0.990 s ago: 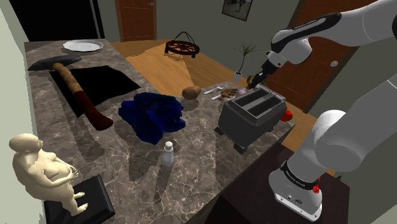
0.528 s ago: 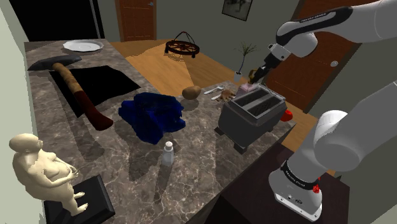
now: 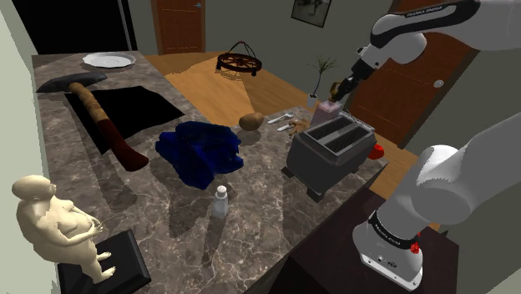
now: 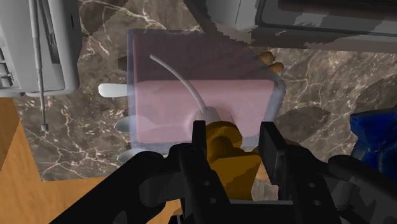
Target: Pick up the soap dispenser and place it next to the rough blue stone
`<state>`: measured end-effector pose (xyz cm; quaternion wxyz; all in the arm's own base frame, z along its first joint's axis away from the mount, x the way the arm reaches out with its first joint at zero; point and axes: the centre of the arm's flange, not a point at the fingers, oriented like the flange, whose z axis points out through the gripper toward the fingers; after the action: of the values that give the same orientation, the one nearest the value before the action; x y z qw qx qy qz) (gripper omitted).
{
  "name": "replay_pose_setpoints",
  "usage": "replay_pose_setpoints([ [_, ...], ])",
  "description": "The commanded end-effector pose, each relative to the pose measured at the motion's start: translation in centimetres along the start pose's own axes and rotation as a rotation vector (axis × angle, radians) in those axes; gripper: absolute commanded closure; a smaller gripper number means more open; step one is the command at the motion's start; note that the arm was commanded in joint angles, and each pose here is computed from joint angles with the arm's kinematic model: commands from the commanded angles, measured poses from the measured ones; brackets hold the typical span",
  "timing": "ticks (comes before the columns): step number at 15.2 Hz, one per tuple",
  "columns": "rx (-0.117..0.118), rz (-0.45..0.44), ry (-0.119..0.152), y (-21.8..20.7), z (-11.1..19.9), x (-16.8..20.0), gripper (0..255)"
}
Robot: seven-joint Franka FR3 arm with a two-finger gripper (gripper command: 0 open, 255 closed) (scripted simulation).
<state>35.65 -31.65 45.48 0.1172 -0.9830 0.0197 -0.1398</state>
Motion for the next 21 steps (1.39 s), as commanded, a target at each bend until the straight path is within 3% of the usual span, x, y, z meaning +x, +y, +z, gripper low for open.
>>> replay_pose_setpoints([
  [1, 0.000, 0.000, 0.000, -0.3, -1.0, 0.3, 255],
  [21, 0.000, 0.000, 0.000, -2.7, -10.9, 3.2, 255],
])
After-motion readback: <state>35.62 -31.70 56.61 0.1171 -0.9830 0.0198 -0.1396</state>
